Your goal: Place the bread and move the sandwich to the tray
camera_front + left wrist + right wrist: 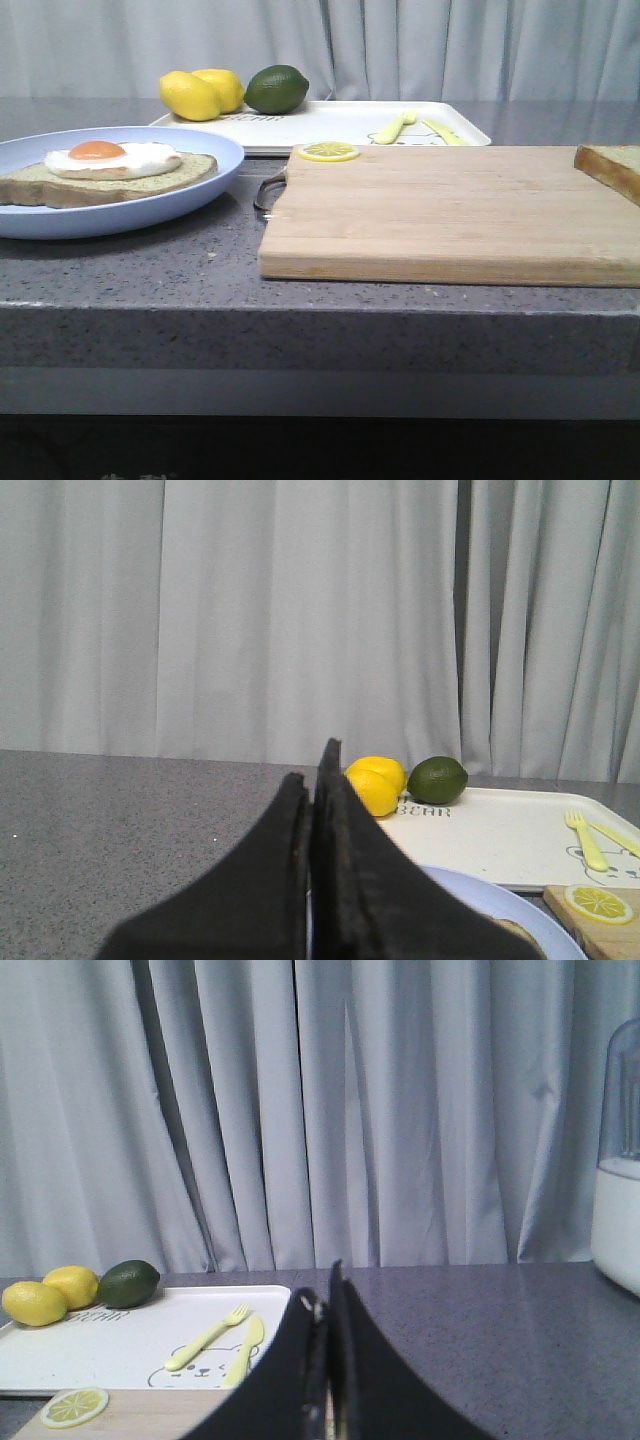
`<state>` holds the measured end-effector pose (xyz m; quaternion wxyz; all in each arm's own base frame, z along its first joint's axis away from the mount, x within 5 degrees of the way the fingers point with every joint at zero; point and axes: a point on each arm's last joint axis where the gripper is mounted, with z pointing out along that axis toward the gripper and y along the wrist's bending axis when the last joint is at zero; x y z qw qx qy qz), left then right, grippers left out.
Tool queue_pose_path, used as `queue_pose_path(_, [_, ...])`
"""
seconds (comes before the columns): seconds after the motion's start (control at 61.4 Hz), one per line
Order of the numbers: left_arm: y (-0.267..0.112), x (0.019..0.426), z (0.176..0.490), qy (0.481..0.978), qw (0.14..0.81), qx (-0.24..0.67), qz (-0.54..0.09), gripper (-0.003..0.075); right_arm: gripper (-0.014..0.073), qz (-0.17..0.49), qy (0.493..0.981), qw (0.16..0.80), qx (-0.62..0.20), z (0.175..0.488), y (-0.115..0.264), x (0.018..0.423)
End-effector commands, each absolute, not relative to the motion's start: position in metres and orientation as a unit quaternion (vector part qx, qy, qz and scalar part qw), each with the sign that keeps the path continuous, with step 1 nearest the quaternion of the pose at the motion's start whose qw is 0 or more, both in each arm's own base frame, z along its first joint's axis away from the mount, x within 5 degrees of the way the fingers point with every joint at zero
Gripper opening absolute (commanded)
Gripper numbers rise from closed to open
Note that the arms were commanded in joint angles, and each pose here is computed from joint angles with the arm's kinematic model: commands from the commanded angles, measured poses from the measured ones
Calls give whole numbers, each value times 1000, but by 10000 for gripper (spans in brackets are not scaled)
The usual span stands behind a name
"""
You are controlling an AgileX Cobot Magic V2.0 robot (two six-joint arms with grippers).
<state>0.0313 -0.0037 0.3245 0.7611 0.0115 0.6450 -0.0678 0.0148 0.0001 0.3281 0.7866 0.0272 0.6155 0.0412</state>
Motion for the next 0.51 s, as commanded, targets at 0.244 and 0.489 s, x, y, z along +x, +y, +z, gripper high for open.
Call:
queue_pose_path(0.244, [-7, 62, 398, 704, 707, 16, -61, -20, -71, 16, 724, 690, 25, 383, -1, 45])
queue_pose_path(0.489, [-10, 91, 389, 747, 661, 16, -61, -20, -71, 12, 805, 592, 28, 364, -1, 84])
